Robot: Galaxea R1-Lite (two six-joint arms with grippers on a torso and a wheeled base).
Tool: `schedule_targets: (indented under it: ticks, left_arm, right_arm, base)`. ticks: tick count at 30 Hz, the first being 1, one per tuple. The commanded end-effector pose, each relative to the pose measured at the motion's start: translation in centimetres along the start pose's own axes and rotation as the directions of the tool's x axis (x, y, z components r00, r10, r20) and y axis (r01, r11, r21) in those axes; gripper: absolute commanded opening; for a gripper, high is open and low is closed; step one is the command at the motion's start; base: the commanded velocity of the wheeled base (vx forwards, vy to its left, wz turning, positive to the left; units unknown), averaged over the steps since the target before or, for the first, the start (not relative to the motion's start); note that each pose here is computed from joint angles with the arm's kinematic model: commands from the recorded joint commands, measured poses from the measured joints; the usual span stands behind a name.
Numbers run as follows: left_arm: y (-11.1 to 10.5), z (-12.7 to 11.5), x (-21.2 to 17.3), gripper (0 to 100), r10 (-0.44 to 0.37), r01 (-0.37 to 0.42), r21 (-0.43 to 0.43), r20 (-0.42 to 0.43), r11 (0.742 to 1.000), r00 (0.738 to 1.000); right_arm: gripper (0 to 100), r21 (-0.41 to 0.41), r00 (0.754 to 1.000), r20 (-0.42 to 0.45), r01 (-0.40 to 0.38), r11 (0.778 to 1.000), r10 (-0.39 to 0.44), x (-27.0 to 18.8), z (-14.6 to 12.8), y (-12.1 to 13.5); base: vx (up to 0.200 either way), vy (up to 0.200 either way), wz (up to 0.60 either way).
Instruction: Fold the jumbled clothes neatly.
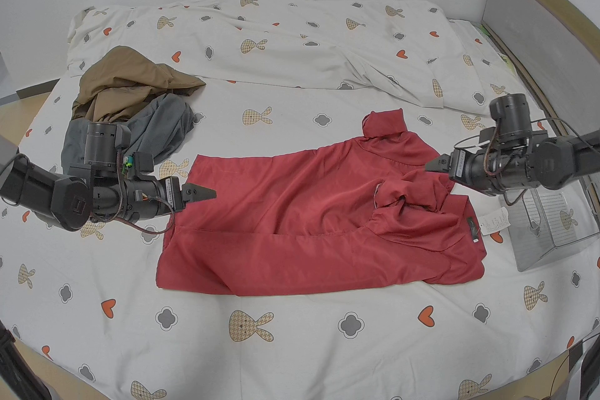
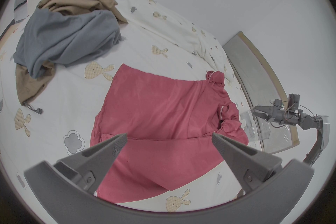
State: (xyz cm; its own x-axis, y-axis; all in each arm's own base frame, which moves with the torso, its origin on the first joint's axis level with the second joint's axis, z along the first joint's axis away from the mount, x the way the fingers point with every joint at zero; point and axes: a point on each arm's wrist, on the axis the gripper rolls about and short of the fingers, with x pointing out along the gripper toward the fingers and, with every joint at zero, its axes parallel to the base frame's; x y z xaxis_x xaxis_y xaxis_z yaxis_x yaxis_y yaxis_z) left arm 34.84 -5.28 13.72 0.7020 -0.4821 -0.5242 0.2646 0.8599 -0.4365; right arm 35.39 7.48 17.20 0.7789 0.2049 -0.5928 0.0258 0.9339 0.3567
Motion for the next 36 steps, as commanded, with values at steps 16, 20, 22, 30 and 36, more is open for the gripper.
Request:
schedule_targets:
  ticks: [16,20,22,30,36]
  left_arm:
    - [-2.7,0.3,-2.0,100,-0.008,0.005,0.047,0.054,0.999,0.999]
    - [-2.6,-0.1,-1.9,100,-0.004,0.001,0.061,0.043,0.998,0.999]
    - [-2.6,-0.1,-1.9,100,-0.004,0.001,0.063,0.043,0.998,0.999]
    - [-2.6,-0.4,-1.5,100,-0.006,0.004,0.064,0.029,0.998,1.000]
    - [-2.7,-0.6,-1.3,100,-0.007,0.006,0.064,0.020,0.998,1.000]
  right_arm:
    - [100,0.160,0.999,-0.053,0.000,0.987,0.009,9.2,0.6,3.3]
    - [100,0.157,0.999,-0.033,-0.014,0.988,0.019,9.7,1.2,3.6]
    - [100,0.158,0.999,-0.034,-0.013,0.987,0.019,10.3,1.1,3.5]
    - [100,0.153,0.999,0.019,-0.045,0.987,0.043,10.1,2.8,4.2]
    - [100,0.148,0.998,0.034,-0.055,0.987,0.050,10.0,3.2,4.4]
  base:
    - [0.000,0.000,0.00]
    - [0.000,0.000,0.00]
    - [0.000,0.000,0.00]
    - [0.000,0.000,0.00]
    - [0.000,0.000,0.00]
